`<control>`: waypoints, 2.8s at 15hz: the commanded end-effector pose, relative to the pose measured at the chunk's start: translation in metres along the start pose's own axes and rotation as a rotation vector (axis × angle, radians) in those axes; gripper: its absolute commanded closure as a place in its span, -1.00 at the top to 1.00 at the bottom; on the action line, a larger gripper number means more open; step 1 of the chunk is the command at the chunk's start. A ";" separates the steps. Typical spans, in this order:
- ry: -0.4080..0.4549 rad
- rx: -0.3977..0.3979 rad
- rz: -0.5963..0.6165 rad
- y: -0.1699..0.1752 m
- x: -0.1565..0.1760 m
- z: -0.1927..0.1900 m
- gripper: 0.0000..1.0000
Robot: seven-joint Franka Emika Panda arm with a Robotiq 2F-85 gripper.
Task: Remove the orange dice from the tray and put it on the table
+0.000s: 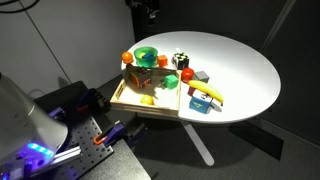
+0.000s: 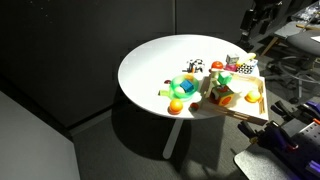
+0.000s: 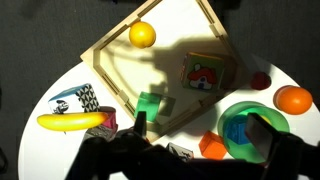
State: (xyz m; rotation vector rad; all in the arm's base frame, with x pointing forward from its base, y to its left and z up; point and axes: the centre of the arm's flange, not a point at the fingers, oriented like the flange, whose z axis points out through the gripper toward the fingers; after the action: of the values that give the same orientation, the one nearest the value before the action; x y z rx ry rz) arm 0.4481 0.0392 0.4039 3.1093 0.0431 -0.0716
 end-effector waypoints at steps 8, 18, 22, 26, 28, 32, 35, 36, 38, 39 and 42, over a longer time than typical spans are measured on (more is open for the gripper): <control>-0.084 -0.004 0.019 0.009 0.025 0.078 1.00; -0.121 0.003 -0.008 -0.008 0.024 0.152 1.00; -0.107 -0.014 -0.045 -0.025 0.023 0.177 1.00; -0.095 -0.037 -0.071 -0.046 0.023 0.195 1.00; -0.089 -0.060 -0.071 -0.057 0.022 0.204 1.00; -0.086 -0.117 -0.057 -0.073 0.022 0.220 1.00; -0.090 -0.148 -0.043 -0.079 0.020 0.229 1.00; -0.093 -0.154 -0.044 -0.080 0.019 0.232 1.00; -0.096 -0.159 -0.041 -0.081 0.020 0.238 1.00; -0.093 -0.158 -0.046 -0.082 0.021 0.240 1.00; -0.083 -0.143 -0.060 -0.085 0.024 0.244 1.00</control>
State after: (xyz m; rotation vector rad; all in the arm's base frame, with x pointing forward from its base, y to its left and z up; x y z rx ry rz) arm 0.4511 0.1127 0.1620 2.9607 0.1274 -0.2326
